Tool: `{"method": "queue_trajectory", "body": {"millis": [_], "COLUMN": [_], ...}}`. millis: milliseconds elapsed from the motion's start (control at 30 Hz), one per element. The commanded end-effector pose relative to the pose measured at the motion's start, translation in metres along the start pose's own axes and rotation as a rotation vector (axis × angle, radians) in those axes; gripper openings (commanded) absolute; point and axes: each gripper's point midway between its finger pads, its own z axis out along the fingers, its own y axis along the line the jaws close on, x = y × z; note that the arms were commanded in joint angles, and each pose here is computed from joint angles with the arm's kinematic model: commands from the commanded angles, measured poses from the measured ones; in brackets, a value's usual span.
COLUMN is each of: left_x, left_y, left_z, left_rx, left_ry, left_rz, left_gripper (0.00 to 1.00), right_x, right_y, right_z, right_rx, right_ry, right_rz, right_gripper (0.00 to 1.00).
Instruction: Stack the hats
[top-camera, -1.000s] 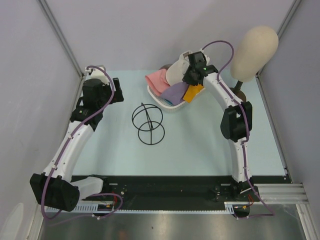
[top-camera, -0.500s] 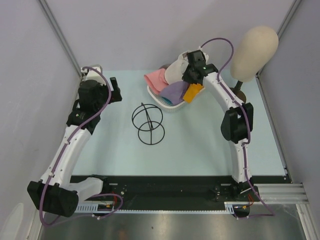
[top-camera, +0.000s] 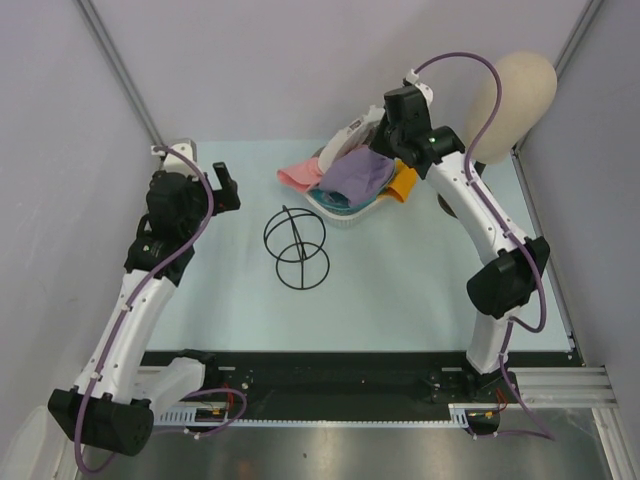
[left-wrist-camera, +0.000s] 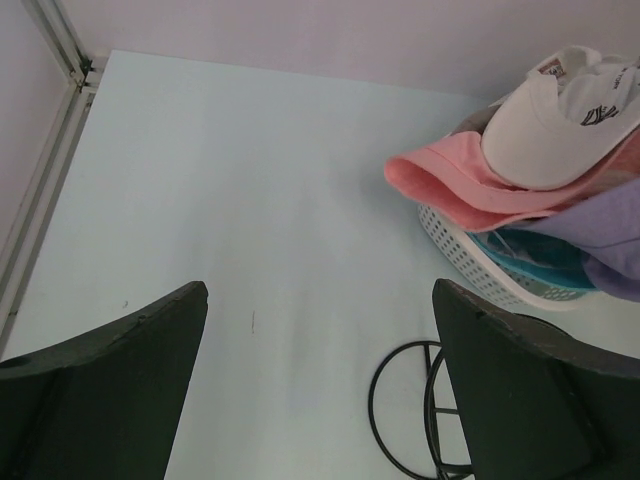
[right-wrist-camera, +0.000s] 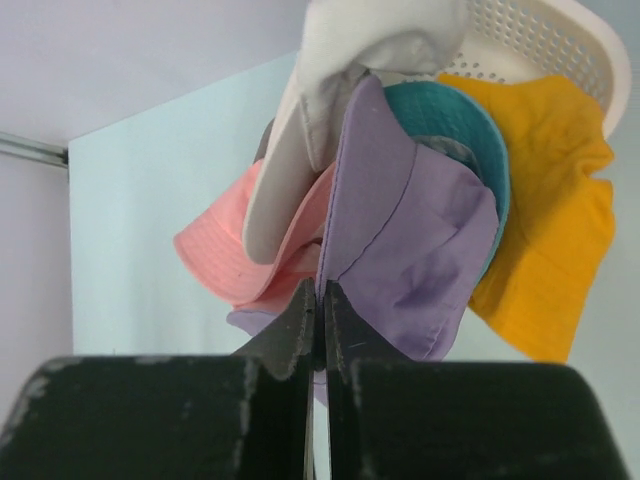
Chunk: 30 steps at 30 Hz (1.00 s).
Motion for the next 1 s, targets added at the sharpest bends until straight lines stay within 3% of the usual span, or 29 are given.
{"method": "queue_trajectory", "body": {"millis": [0,133,333,533,967], "left_x": [-0.002,0.003,0.008,0.011,0.014], "left_y": [-0.008,-0.012,-0.021,-0.027,-0.034], "left_z": [-0.006,-0.008,-0.006,-0.002,0.008], "left_rx": [0.045,0.065,0.107,0.126,0.151], "left_ry": [-0.024,-0.016,0.008,0.020,0.040], "left_rz": [-0.020,-0.013,-0.002,-0.009,0.020], "left_gripper": [1.00,1.00,1.00,1.00,1.00], "right_x": [-0.020,-0.010,-0.026,-0.066,-0.098], "right_y": [-0.004,-0.006,-0.019,-0.020,-0.019], "right_z": [-0.021,-0.011,-0.027,-0.051,-0.071], "right_rx": [-0.006,-0.012,0.085,0.085,0.158], "right_ry": [-0.100,-0.073,-0.134,-0.234,-0.318], "right_rz": [-0.011,-0.020,-0.083,-0.103,-0.225], "right_gripper": [0.02,0.00,0.09,0.00,0.04]}}
